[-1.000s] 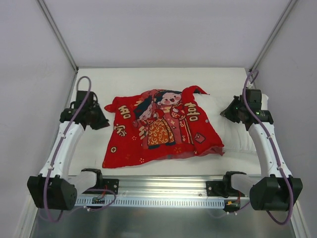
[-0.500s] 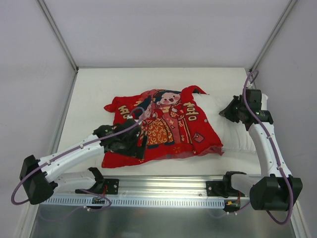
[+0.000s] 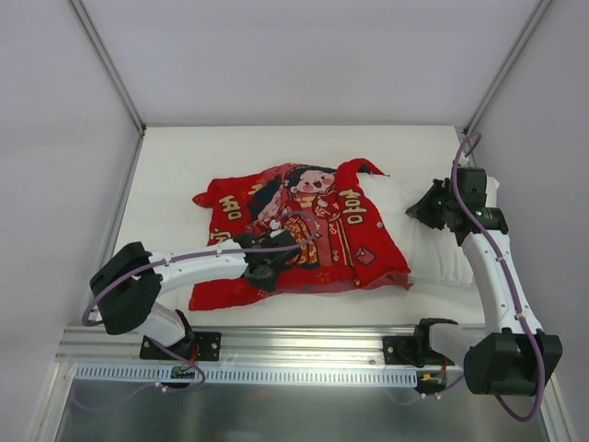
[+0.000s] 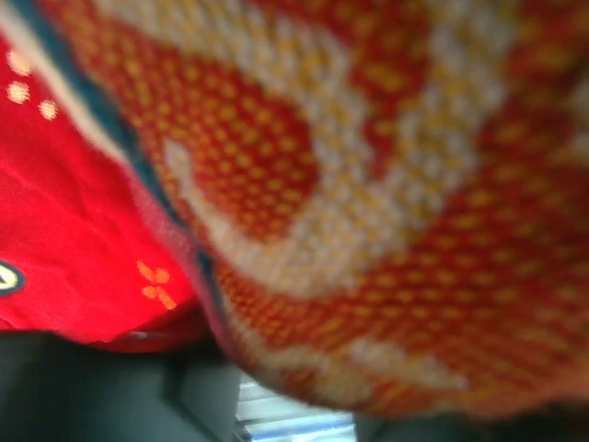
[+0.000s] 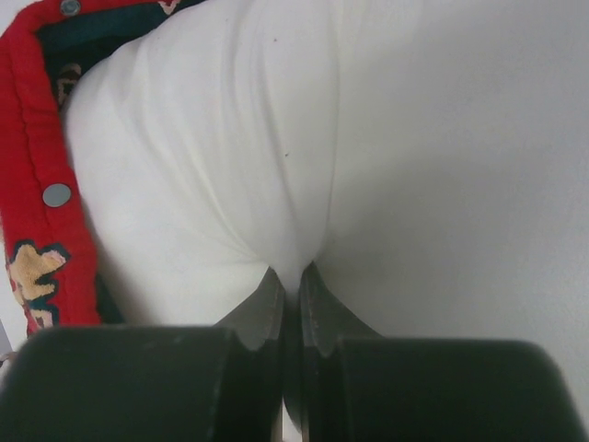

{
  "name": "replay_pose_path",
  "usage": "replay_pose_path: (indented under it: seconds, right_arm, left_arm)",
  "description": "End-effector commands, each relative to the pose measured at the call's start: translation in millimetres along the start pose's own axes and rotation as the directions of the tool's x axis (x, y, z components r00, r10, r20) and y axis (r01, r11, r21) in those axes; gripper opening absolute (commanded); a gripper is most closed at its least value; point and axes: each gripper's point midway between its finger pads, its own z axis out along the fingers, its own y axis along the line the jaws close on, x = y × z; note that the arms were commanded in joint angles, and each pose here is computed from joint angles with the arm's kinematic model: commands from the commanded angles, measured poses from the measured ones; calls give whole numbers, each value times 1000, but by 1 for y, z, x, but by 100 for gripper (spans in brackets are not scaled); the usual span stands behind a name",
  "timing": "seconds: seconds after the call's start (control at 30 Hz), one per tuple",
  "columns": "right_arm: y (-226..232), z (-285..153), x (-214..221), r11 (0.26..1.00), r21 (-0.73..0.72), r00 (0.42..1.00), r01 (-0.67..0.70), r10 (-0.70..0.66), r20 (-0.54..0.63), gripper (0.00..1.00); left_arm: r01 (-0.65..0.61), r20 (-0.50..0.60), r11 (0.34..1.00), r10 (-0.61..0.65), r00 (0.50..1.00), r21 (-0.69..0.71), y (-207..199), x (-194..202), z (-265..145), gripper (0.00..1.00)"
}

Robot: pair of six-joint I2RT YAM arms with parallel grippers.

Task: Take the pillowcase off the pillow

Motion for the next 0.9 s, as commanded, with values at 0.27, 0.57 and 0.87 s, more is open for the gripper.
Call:
replay_pose_path:
  seconds: [0.27, 0.57, 0.87]
  right_arm:
    - [-7, -18, -15, 997, -32, 996, -72, 74, 54, 1]
    - [-23, -64, -57, 984, -19, 963, -177, 177, 204, 1]
    - [-22, -65, -61, 983, -45, 960, -179, 184, 210, 1]
  left_arm:
    - [331, 166, 944, -327, 930, 9, 67, -44, -29, 0]
    - [650, 437, 736, -656, 615, 190, 196, -101, -165, 0]
    - [678, 548, 677, -696, 464, 285, 227, -133, -235, 0]
